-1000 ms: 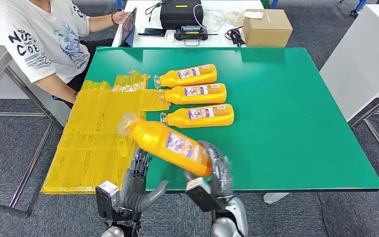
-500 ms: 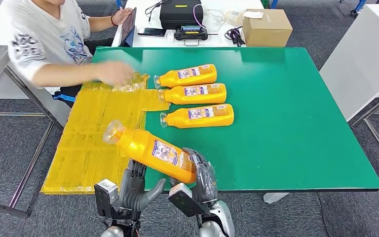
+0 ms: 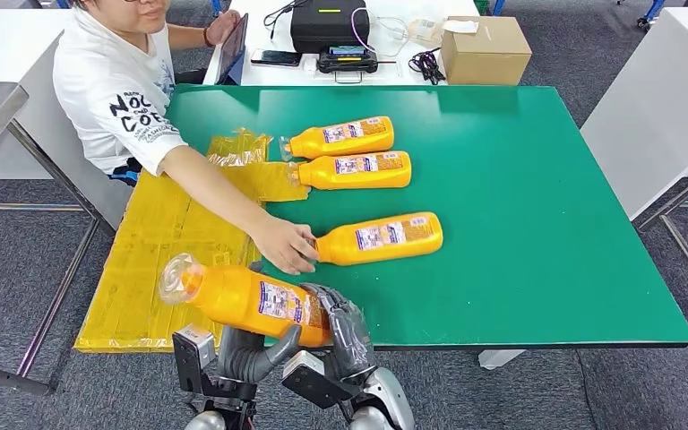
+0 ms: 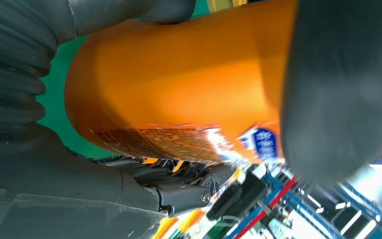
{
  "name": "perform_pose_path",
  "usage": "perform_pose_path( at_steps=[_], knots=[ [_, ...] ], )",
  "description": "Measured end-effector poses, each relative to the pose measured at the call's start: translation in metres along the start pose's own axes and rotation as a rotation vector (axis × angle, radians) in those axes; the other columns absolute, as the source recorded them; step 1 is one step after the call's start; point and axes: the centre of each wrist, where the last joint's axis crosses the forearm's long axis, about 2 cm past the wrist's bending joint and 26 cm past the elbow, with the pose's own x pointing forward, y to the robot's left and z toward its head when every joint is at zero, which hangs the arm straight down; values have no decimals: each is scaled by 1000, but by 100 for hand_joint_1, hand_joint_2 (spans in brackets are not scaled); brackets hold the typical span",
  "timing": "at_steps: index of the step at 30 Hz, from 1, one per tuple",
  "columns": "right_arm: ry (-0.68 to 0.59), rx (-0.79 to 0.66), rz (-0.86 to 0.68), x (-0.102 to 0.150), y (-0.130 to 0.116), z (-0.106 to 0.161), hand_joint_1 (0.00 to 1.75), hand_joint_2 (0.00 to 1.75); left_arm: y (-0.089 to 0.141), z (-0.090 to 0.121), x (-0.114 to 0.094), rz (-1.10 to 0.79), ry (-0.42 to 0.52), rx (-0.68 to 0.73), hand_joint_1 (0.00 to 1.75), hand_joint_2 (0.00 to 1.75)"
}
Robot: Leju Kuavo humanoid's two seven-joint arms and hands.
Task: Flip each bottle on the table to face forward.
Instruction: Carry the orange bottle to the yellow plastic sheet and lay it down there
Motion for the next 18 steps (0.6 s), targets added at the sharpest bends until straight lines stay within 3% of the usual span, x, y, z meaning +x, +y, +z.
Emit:
perform_pose_path(
  at_steps=[16, 17, 18],
  knots=[
    [42, 134, -42, -9, 13, 12, 175, 175, 2, 1, -2, 4, -19, 13, 0, 175],
    [48, 142, -45, -10, 13, 13, 175, 175, 2, 2, -2, 4, -20, 16, 22, 175],
    [55, 149, -46, -11, 14, 14, 175, 175, 3, 2, -2, 4, -21, 20, 65, 175]
  ],
)
